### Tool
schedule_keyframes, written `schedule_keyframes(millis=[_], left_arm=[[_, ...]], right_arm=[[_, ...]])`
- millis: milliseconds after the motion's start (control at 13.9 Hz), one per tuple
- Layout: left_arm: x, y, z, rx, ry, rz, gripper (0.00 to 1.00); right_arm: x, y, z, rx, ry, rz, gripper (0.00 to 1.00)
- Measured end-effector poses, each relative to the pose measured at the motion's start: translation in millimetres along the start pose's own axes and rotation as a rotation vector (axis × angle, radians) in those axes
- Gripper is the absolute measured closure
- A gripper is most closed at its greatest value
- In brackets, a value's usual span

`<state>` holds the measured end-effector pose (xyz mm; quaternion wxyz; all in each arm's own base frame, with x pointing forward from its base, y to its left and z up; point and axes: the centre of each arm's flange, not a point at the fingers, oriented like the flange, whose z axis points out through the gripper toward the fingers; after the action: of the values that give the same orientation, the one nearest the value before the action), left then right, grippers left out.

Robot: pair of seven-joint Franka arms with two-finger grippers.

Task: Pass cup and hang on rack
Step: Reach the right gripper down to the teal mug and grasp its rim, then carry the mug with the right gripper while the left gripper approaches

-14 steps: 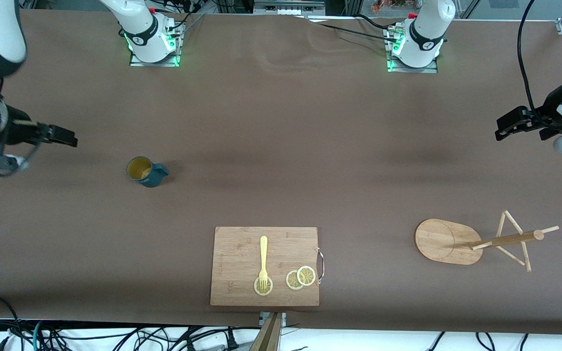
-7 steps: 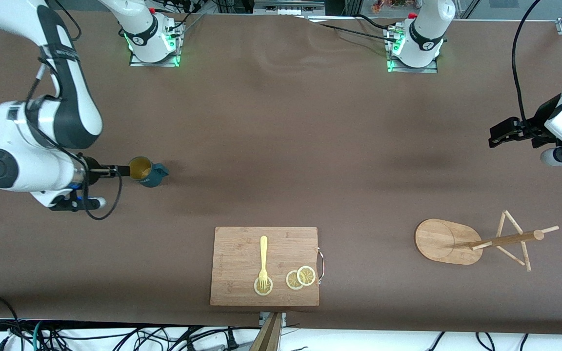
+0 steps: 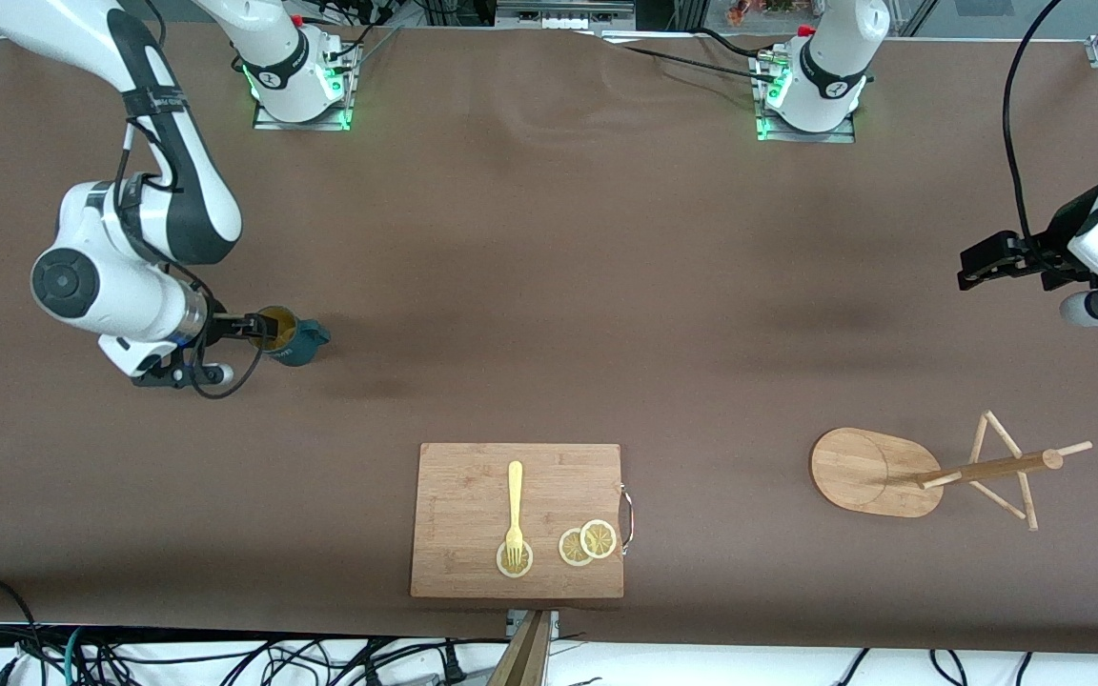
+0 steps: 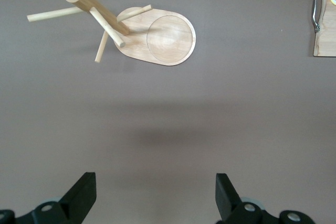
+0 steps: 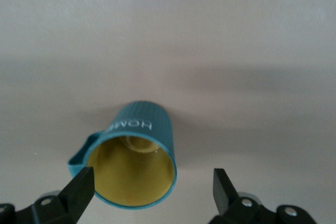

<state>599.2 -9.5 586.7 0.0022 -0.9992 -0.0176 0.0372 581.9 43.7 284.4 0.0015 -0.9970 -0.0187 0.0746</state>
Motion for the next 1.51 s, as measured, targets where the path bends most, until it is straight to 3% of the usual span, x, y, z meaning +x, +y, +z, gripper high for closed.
schedule_keyframes(millis=[287, 359, 574, 932, 1291, 1506], left_arm=[[0, -3, 0, 0.0, 0.0, -0.004, 0.0], [0, -5, 0, 0.0, 0.0, -0.008, 0.0], [0, -9, 0, -0.001, 0.0, -0.013, 0.0], [0, -12, 0, -0.001, 0.0, -0.018, 0.0], [1, -12, 0, -0.001, 0.0, -0.019, 0.0], [1, -12, 0, -0.001, 0.0, -0.019, 0.0]], right_arm=[[-16, 1, 22, 0.0, 0.046, 0.0, 0.02], [-17, 2, 23, 0.001, 0.051, 0.0, 0.08], [-18, 2, 25, 0.0, 0.053, 0.001, 0.44], [-19, 4, 29, 0.0, 0.045, 0.003, 0.95], [-18, 3, 25, -0.001, 0.042, 0.002, 0.96], [-10, 2, -2, -0.001, 0.0, 0.002, 0.96]])
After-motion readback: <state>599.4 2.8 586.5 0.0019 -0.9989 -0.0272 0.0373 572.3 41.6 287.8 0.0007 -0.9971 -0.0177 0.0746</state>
